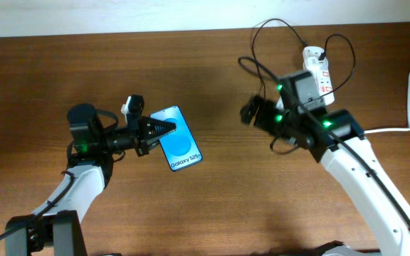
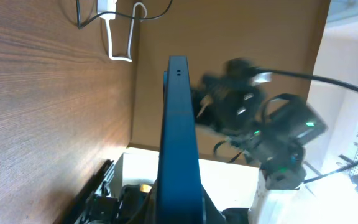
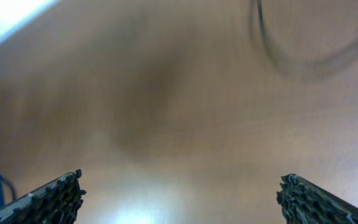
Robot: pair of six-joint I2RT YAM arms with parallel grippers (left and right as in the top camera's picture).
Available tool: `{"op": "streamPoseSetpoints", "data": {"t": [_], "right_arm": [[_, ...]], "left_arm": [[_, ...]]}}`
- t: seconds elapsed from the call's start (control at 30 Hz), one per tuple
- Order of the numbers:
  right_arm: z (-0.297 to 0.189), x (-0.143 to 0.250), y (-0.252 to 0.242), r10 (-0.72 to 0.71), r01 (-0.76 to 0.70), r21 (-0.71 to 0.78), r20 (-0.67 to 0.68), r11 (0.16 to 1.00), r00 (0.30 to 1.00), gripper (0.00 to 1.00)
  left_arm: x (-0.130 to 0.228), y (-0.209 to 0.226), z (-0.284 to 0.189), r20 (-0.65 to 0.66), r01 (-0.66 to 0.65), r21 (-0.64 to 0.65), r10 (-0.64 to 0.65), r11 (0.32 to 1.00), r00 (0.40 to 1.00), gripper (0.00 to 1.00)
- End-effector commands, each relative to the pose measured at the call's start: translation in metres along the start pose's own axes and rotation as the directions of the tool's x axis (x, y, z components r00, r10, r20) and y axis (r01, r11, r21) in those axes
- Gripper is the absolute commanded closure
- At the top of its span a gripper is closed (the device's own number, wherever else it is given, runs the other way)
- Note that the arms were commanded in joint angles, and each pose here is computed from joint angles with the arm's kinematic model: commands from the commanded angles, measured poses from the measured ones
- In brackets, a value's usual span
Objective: Plug charger to phone and switch on socket
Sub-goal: 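Move the right gripper back toward the power strip over the cable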
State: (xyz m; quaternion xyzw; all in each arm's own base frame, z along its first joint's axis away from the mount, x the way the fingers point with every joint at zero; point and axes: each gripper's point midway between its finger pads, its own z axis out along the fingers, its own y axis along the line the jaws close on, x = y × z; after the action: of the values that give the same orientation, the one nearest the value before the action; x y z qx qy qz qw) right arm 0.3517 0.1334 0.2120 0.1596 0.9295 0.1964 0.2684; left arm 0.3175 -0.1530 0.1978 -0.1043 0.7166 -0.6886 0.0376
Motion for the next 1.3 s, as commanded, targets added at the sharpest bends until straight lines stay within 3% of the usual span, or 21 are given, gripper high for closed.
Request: {"op": "streamPoseSetpoints", "data": {"t": [0.0,0.27,0.53,0.67,0.77,0.9,1.03,1.1,1.2,1.27], "right_arm": [[-0.003,-0.044,-0.018,-0.245,0.214,0.180,0.168,0.960,0.955,0.02],[0.077,-0.075,-0.053,-0.226,0.178,0.264,0.164,0.948,0.960,0.02],[0.166,-0.079,-0.074,-0.197,0.173,0.179,0.127,0.969,0.972,0.00],[0.206,-0.072,-0.086,-0.195,0.173,0.176,0.117,0.969,0.974,0.09],[0.227,-0.063,-0.097,-0.191,0.170,0.188,0.097,0.967,0.977,0.11],[0.241,-0.056,-0.111,-0.178,0.160,0.203,0.073,0.966,0.981,0.25],[0.240,-0.061,-0.110,-0.173,0.155,0.195,0.079,0.969,0.982,0.53],[0.240,-0.058,-0.104,-0.169,0.158,0.155,0.063,0.975,0.983,0.72],[0.236,-0.056,-0.093,-0.167,0.162,0.108,0.042,0.981,0.985,0.91],[0.224,-0.060,-0.086,-0.167,0.162,0.104,0.038,0.981,0.985,0.96]], "left_arm": [[0.004,-0.011,-0.001,-0.024,-0.071,0.013,0.071,0.997,0.997,1.00],[0.005,-0.011,-0.001,-0.029,-0.070,0.015,0.071,0.997,0.997,1.00],[0.003,-0.011,-0.001,-0.019,-0.070,0.012,0.071,0.997,0.997,1.00],[0.000,-0.009,-0.001,-0.002,-0.051,0.005,0.051,0.999,0.999,1.00],[0.001,-0.002,-0.001,0.000,0.037,-0.006,-0.037,0.999,0.999,1.00],[-0.005,0.015,-0.002,0.060,0.169,-0.040,-0.167,0.985,0.984,1.00],[-0.012,0.018,-0.002,0.104,0.174,-0.052,-0.169,0.983,0.980,1.00],[-0.012,0.018,-0.002,0.105,0.174,-0.052,-0.168,0.983,0.980,1.00],[-0.012,0.019,-0.002,0.106,0.180,-0.052,-0.174,0.982,0.979,1.00],[-0.013,0.026,-0.003,0.129,0.257,-0.063,-0.248,0.964,0.960,1.00]]}}
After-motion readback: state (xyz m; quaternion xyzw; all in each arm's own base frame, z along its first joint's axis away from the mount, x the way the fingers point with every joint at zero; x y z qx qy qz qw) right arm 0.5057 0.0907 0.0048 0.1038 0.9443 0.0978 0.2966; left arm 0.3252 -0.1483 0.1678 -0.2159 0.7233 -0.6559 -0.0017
